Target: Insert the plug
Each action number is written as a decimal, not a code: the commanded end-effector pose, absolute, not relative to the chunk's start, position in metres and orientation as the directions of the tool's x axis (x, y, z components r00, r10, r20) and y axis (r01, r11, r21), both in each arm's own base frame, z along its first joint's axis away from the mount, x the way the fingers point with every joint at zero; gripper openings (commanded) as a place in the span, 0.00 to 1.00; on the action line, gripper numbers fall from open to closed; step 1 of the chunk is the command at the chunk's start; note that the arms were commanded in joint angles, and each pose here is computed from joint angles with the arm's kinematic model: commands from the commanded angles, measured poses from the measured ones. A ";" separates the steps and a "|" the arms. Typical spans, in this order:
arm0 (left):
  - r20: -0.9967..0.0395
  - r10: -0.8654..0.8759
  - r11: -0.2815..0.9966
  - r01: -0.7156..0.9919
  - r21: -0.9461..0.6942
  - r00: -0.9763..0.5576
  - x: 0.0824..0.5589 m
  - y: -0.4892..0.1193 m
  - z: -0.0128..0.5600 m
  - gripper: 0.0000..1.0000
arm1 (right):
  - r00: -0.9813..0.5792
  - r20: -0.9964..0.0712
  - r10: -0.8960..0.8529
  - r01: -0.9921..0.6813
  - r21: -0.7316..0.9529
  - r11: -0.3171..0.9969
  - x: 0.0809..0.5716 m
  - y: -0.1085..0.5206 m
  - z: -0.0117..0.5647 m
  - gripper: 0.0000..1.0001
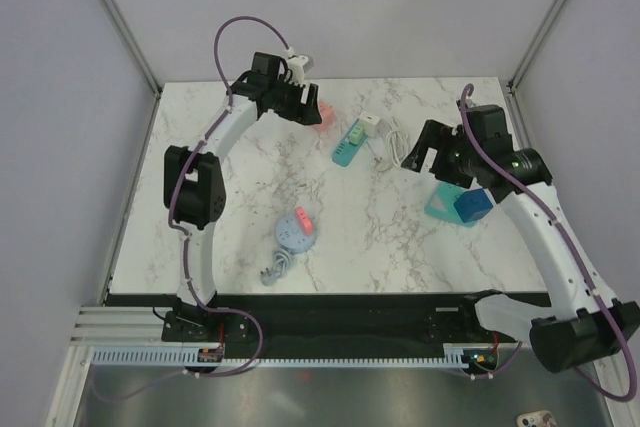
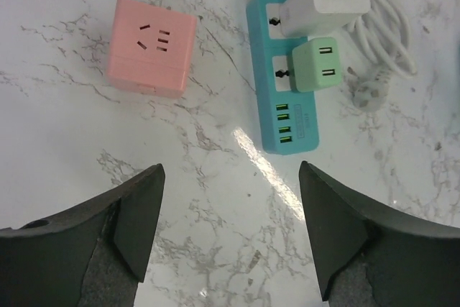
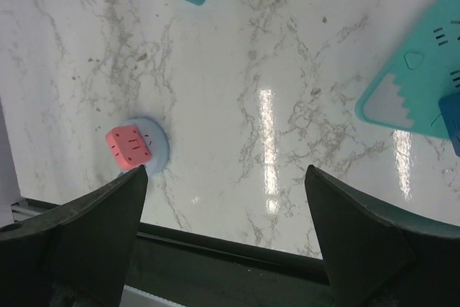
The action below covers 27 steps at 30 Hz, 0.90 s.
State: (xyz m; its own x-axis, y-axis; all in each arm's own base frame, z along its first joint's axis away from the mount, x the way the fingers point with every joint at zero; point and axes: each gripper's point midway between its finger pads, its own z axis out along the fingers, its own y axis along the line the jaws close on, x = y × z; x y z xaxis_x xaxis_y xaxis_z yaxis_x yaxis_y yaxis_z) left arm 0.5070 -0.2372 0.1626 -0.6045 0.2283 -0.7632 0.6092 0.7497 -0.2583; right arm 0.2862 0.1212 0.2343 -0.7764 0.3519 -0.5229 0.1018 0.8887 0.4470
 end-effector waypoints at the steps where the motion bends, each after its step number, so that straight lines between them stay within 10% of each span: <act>1: -0.784 0.339 0.678 0.712 -0.180 -0.521 0.527 -0.239 0.154 0.83 | -0.682 -0.652 0.332 -0.049 0.493 0.869 0.285 0.127 0.287 0.98; 27: -0.820 0.493 0.707 0.684 0.181 -0.292 0.621 -0.259 0.089 1.00 | -0.677 -0.654 0.337 -0.040 0.491 0.870 0.311 0.132 0.280 0.98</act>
